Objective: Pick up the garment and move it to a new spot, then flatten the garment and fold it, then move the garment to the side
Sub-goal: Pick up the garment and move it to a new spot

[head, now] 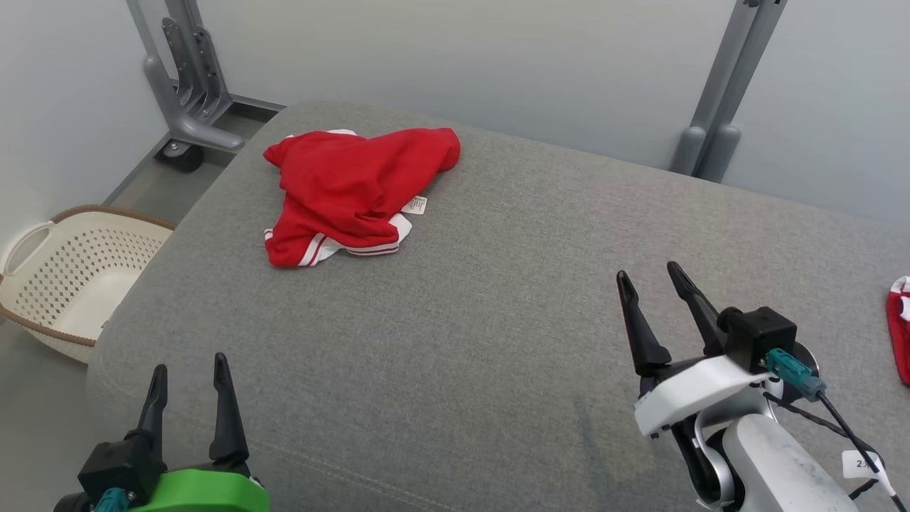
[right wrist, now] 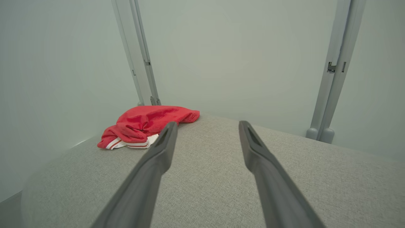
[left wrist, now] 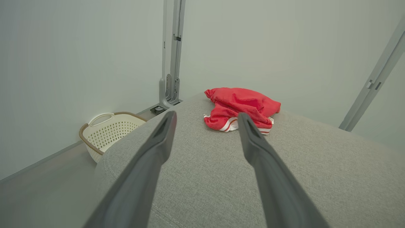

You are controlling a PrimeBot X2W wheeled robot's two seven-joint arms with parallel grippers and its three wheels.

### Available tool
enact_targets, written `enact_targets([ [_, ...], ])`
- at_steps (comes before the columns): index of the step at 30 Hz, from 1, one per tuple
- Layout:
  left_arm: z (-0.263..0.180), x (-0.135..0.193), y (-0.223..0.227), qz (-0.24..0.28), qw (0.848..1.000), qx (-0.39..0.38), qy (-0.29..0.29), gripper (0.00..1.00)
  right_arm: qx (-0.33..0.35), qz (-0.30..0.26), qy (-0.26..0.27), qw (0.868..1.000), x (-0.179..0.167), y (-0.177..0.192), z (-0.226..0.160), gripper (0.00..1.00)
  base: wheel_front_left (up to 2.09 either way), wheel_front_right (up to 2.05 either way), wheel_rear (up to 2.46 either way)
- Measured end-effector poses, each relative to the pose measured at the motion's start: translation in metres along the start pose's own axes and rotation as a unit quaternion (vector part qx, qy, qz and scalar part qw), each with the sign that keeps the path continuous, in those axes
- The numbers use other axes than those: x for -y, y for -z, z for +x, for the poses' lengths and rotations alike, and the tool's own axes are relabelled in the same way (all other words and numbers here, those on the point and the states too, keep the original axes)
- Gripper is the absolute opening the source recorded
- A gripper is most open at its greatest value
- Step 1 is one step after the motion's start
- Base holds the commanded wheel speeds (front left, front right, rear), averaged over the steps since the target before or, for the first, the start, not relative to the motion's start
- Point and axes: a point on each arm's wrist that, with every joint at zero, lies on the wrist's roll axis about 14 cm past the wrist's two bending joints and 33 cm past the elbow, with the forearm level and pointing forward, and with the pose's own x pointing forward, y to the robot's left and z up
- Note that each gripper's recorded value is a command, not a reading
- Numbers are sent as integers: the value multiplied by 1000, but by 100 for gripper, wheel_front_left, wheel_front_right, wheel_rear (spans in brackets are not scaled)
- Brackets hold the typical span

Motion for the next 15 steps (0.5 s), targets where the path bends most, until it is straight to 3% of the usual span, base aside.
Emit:
enact_targets([
  [7, 14, 12, -4, 26, 999, 4, 22, 100, 1, -5, 12, 1000, 10, 0, -3, 100, 0, 0, 0],
  [15, 74, 42, -42, 47, 996, 30, 66, 100, 3, -21, 33, 999, 33, 1, -5, 100, 0, 0, 0],
])
